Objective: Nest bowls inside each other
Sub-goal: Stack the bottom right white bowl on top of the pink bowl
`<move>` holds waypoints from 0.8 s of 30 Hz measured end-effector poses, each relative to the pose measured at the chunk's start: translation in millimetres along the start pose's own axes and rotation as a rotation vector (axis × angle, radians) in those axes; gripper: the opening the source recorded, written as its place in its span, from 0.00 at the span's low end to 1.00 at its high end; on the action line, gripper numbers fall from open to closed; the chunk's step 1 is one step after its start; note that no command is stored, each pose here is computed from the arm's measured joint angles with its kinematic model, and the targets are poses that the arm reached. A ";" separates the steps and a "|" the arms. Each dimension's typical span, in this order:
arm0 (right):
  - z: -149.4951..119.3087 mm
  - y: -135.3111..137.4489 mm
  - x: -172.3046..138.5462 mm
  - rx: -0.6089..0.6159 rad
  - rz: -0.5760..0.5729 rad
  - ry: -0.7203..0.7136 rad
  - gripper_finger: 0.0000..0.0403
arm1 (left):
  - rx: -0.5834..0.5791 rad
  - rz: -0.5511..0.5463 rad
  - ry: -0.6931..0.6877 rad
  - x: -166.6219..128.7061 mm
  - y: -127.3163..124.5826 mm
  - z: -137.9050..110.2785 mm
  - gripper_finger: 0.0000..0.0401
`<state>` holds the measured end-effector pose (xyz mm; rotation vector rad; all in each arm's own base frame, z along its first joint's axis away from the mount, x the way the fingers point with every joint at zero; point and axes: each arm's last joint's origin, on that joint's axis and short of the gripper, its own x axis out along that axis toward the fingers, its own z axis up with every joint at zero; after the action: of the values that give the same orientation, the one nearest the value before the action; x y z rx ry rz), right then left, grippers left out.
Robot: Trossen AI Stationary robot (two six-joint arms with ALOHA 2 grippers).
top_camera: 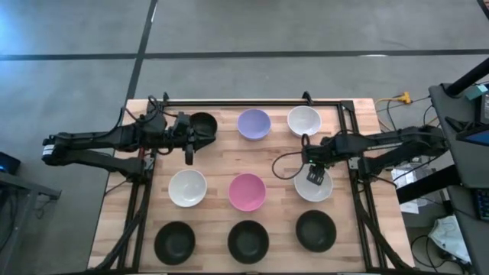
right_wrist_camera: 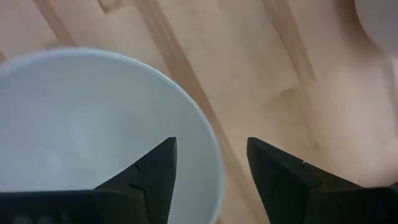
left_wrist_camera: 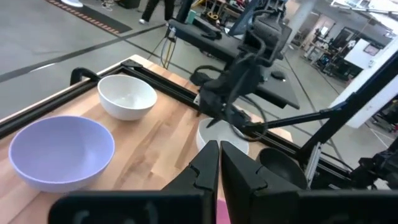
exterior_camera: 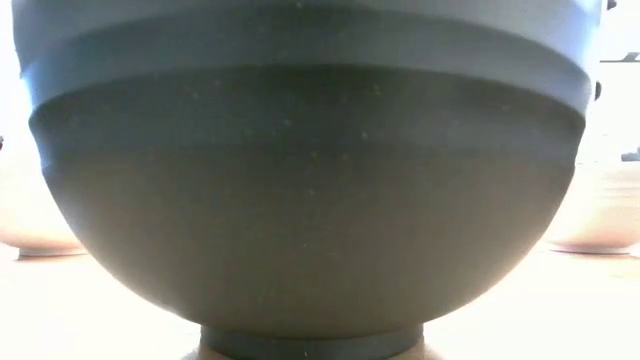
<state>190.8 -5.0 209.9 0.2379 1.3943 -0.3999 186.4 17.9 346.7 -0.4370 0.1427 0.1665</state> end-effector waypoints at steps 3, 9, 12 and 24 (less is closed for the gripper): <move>5.5 -1.4 4.5 -0.107 -0.007 0.024 0.48 | 0.001 -0.012 0.003 -0.4 -0.5 0.1 0.00; 10.0 -2.0 12.7 -0.246 0.091 0.084 0.46 | -0.002 -0.021 -0.011 -4.6 -1.2 1.9 0.00; 11.0 -1.6 15.3 -0.287 0.113 0.099 0.41 | -0.003 -0.022 -0.014 -5.7 -1.3 2.2 0.00; 13.5 -0.6 22.1 -0.295 0.143 0.135 0.04 | -0.004 -0.022 -0.013 -5.4 -1.2 2.2 0.00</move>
<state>205.5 -13.8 190.4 0.1225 1.5381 -0.0574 181.7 17.1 350.1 -0.4407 0.1244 0.1484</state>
